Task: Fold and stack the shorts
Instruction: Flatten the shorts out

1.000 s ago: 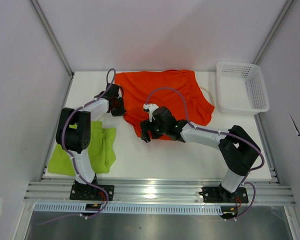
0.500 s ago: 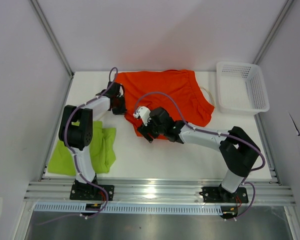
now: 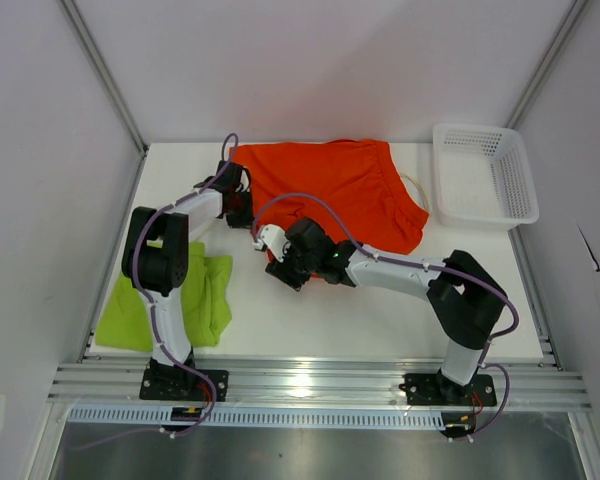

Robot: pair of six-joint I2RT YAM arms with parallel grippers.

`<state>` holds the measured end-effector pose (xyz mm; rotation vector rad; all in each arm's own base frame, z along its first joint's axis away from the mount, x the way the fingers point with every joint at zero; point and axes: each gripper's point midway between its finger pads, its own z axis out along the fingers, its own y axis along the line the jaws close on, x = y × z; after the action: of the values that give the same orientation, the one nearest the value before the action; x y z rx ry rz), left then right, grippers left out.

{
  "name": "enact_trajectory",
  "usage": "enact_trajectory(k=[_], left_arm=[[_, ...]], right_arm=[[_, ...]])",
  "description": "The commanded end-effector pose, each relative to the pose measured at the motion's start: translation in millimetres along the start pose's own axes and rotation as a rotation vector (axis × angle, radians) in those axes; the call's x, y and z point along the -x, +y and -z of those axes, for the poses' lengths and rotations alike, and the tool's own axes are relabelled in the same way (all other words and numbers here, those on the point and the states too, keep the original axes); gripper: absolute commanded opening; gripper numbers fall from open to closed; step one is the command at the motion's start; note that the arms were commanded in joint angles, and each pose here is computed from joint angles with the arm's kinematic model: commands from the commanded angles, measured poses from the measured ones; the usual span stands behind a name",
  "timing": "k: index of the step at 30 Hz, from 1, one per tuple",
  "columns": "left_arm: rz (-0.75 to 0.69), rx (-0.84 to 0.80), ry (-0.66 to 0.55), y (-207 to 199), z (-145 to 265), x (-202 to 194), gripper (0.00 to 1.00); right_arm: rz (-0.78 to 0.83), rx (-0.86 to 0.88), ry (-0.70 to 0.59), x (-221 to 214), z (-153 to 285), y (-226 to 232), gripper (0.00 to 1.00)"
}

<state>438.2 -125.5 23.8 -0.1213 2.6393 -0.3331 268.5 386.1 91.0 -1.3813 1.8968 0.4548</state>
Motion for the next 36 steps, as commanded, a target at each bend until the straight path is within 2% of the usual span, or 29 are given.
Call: enact_trajectory(k=[1,3,6,7,9,10,13,18,26,29,36], left_arm=[[-0.023,-0.02,-0.013,-3,4,10,0.0],[-0.023,-0.02,-0.013,-3,4,10,0.0],[-0.023,-0.025,-0.011,-4,5,9,0.0],[-0.023,-0.025,-0.013,-4,5,10,0.0],[-0.023,-0.026,-0.009,-4,4,9,0.0],[-0.023,-0.028,-0.012,-4,6,10,0.0],[-0.023,-0.023,-0.009,-3,6,9,0.0],[-0.021,-0.022,-0.011,-3,6,9,0.0],[-0.015,-0.023,-0.005,-1,14,15,0.0],[-0.022,-0.009,-0.009,4,23,18,0.0],[-0.028,0.036,0.032,14,40,11,0.0]], right_arm=[[0.036,-0.003,0.007,6,-9,0,0.56],[0.033,-0.022,0.014,6,-12,-3,0.48],[0.03,-0.055,0.026,4,-18,-9,0.44],[0.028,-0.063,0.027,3,-19,-11,0.37],[0.024,-0.08,0.019,6,-19,-13,0.31],[0.02,-0.083,0.008,9,-19,-13,0.19],[0.014,-0.083,-0.009,12,-14,-10,0.0],[0.016,-0.081,-0.092,28,13,2,0.0],[-0.02,-0.075,-0.156,29,60,13,0.0],[-0.025,-0.009,-0.164,23,72,32,0.0],[0.006,0.098,-0.079,-9,65,91,0.0]])
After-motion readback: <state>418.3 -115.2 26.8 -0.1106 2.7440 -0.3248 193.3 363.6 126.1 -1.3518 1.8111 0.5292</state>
